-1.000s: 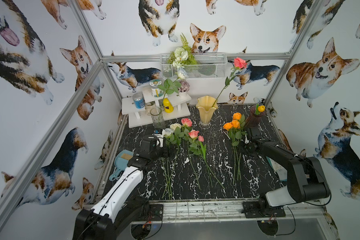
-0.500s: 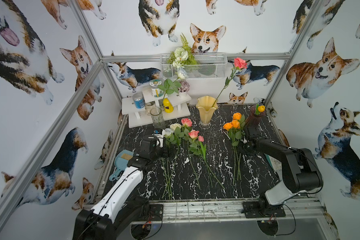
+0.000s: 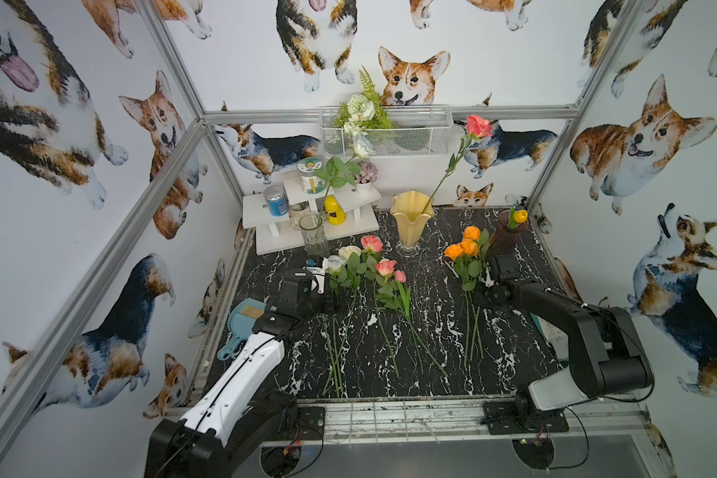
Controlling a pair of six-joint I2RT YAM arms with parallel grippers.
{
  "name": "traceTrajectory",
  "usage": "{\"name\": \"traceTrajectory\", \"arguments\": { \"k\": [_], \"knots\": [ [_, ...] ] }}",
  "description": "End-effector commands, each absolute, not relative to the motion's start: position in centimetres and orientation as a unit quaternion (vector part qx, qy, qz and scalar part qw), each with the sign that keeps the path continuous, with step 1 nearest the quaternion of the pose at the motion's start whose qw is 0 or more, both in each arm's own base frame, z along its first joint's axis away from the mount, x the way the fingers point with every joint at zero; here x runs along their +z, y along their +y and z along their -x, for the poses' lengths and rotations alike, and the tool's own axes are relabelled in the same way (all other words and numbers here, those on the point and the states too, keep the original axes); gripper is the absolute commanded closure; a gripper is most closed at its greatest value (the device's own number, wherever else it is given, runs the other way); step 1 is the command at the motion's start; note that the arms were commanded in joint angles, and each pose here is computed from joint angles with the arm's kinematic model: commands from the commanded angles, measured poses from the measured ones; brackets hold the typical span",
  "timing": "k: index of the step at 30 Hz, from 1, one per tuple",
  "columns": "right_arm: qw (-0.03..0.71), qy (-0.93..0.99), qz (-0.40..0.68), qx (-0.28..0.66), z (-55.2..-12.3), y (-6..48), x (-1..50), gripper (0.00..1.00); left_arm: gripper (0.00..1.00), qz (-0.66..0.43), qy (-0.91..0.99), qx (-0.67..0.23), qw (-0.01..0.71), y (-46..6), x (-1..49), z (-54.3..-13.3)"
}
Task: Arrange the flowers in different vases according to their variety
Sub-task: Pick up the flower at the center of the board, then insert the flower into the vase.
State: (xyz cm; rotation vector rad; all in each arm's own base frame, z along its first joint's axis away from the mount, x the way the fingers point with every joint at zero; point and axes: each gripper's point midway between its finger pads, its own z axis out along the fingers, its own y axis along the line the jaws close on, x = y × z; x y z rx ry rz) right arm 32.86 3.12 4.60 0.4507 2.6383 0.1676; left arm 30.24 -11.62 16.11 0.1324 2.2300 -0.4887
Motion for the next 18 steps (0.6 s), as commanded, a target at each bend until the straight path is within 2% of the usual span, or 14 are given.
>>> {"name": "traceTrajectory", "arguments": {
  "k": [1,9,18],
  "knots": [
    [0.246,0.956,-0.152,0.046,-32.4,3.2,6.1,1.0,0.0,-0.05,0.885,-0.192,0.421,-11.5,16.6,-30.5],
    [0.318,0.94,-0.118,0.028,-32.7,4.3,12.3,1.0,0.0,-0.049,0.885,-0.191,0.421,-11.5,16.5,-30.4],
    [0.454,0.885,-0.1,0.029,-35.0,4.1,23.4,1.0,0.0,-0.048,0.886,-0.189,0.422,-11.4,16.5,-30.4]
  ]
}}
